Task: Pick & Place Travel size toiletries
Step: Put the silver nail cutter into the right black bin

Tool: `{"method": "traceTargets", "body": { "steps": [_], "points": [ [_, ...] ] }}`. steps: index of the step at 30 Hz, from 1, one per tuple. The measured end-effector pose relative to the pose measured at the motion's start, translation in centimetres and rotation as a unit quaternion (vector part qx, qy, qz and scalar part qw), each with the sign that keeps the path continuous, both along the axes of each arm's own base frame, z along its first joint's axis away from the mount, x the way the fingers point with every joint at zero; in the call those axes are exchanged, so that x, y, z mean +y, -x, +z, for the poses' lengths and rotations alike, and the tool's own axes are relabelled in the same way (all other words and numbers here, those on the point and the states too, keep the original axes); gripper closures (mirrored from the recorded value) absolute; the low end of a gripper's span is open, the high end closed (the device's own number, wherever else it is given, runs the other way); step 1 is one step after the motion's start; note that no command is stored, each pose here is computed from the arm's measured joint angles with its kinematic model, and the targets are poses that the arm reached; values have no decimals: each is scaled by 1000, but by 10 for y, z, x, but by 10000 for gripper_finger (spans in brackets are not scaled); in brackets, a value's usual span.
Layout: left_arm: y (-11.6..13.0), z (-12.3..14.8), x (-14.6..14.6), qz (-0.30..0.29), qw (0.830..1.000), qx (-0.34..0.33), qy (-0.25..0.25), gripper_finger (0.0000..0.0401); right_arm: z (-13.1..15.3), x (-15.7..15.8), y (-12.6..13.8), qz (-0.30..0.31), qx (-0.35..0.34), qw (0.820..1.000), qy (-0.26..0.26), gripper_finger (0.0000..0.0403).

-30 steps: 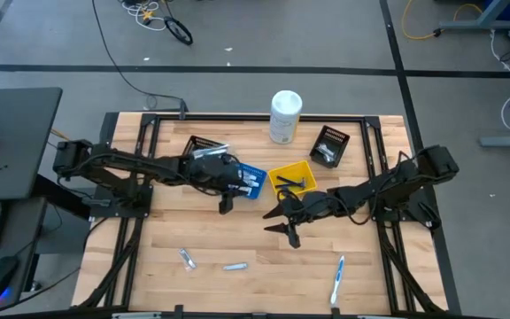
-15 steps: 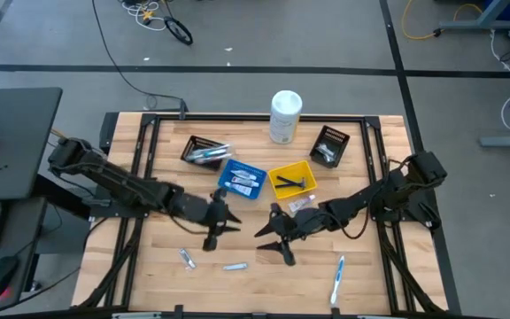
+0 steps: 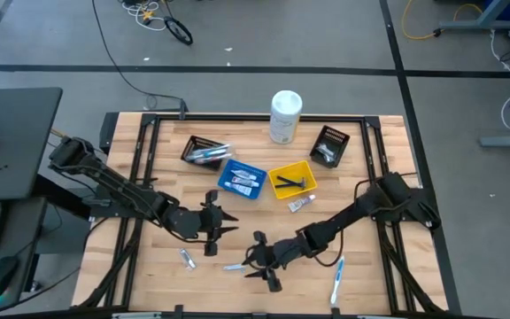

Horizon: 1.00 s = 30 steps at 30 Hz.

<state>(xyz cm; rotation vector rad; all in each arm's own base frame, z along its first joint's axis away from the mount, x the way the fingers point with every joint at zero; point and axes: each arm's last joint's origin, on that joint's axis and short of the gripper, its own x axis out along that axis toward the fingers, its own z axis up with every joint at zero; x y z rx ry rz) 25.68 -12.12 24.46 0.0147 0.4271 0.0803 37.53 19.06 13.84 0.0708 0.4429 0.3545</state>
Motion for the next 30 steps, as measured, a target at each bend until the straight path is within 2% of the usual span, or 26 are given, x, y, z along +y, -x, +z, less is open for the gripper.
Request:
{"method": "traceTargets", "body": {
  "steps": [2, 6, 9, 15, 24, 30],
  "points": [
    [0, 1, 0, 3, 1000, -6, 0, 294, -5, 3, 0, -2, 4, 1000, 9, 220],
    [0, 1, 0, 4, 1000, -7, -1, 293, -23, 5, 0, -54, 19, 998, 35, 220],
    [0, 1, 0, 4, 1000, -3, -1, 293, -33, 12, -1, -51, 28, 998, 35, 220],
    [1, 0, -3, 3, 1000, -4, 10, 293, -50, 20, -5, -99, 19, 991, 85, 220],
    [5, -1, -8, -8, 1000, 4, 9, 293, -61, 11, -6, -113, 56, 988, 91, 224],
    [5, -2, -8, -8, 1000, 8, 5, 293, -60, 5, -10, -104, 60, 990, 79, 263]
  ]
}}
